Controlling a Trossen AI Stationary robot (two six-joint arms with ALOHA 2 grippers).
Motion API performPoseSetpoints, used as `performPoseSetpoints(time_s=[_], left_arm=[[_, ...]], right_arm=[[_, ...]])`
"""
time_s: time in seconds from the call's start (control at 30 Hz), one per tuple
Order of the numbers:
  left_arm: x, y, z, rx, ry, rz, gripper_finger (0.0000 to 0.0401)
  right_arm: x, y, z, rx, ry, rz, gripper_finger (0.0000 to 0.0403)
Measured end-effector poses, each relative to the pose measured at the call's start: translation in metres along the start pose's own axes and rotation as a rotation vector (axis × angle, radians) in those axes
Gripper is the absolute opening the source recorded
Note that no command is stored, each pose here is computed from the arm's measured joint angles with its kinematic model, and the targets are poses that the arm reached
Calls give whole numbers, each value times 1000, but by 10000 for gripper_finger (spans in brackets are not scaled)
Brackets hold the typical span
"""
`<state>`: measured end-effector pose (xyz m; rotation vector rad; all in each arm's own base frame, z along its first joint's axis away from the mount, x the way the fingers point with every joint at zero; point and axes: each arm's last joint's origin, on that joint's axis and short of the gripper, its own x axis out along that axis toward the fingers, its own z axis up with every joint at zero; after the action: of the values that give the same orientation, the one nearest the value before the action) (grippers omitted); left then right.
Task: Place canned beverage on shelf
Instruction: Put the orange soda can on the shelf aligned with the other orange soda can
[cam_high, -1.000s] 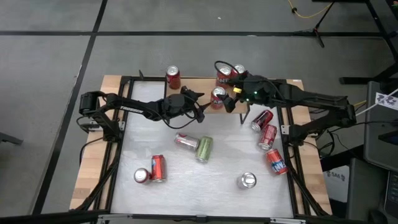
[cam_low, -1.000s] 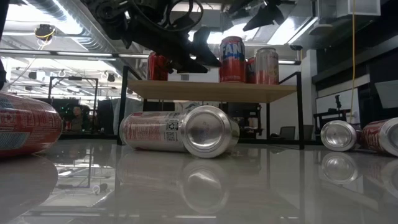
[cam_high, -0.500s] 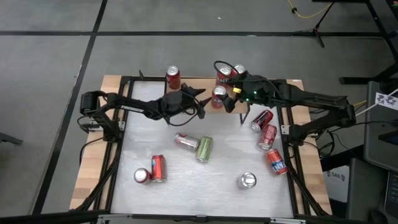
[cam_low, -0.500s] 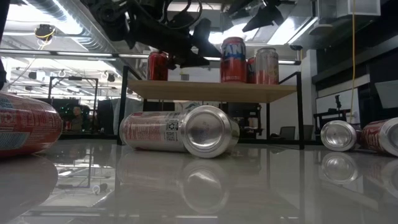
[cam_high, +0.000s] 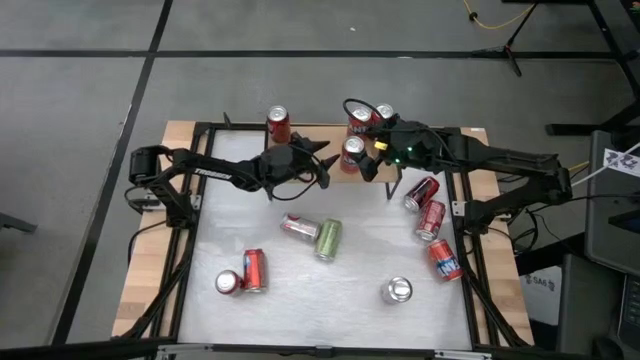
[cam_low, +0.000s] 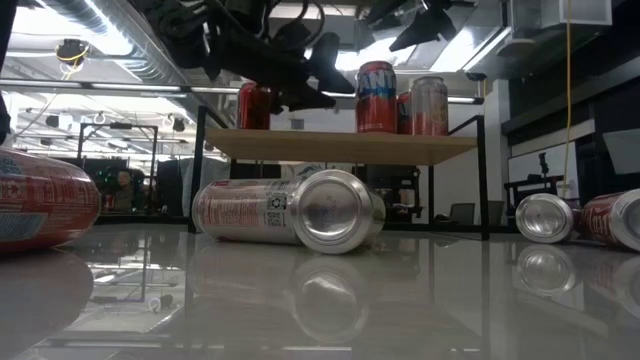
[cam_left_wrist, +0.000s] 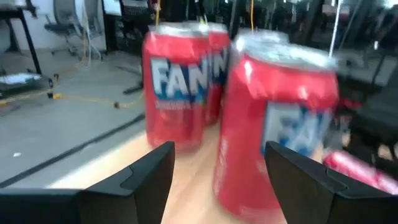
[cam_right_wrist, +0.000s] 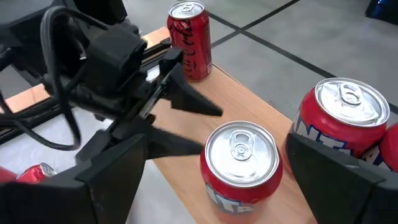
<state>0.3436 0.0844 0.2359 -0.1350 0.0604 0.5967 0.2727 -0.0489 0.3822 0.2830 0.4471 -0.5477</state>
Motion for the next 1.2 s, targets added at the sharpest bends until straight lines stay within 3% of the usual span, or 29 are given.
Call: performPoseSetpoints(time_s=[0.33,0.6,0.8,1.2], left_arm=[[-20,-26,-9,67,131,-32,245],[-33,-52,-18,64,136,-31,245],[-24,-61,-34,29,111,-42,240],[-10,-49,-39,-8,64,10,120]], right_arm=[[0,0,0,-14,0,0,372],[0,0,0,-13,-1,0,372],[0,0,0,-13,-2,1,372],[0,0,0,-12,-2,1,372]])
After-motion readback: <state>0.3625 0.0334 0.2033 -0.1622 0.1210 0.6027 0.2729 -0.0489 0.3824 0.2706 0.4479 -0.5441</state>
